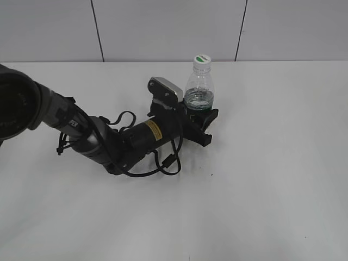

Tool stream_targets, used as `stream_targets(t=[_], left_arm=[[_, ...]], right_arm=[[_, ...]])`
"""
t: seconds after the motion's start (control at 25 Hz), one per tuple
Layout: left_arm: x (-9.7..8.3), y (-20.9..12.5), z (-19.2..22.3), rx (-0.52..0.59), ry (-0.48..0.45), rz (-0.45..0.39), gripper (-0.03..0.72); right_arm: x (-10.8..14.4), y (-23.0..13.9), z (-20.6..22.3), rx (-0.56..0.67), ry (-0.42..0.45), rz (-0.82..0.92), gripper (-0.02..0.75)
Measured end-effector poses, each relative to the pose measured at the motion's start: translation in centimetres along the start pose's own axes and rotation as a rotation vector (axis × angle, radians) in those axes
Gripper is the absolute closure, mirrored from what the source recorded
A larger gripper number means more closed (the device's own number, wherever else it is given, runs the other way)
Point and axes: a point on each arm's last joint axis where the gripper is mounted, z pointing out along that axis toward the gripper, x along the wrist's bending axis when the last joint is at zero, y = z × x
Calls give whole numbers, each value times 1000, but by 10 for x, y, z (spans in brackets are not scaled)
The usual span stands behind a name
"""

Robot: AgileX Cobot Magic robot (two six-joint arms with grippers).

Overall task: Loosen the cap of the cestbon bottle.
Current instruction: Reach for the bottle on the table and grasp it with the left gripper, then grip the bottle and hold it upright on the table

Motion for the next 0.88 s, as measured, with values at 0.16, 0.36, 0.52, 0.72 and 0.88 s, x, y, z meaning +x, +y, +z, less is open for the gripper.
stream_targets(t=[0.16, 0.36, 0.52, 0.72, 0.88], left_arm=[[0, 1, 0, -14, -5, 0, 285], [1, 7, -6, -77, -21, 4, 285], [5, 21, -26, -59, -50, 28, 285], [12, 46, -61, -57, -87, 65, 285], [18, 48, -94, 0, -121, 86, 285]], right_arm=[[0, 0, 0, 0, 0, 0, 150], [0, 0, 0, 0, 0, 0, 150], [0, 0, 0, 0, 0, 0, 150], [0, 0, 0, 0, 0, 0, 150], [0, 0, 0, 0, 0, 0, 150]])
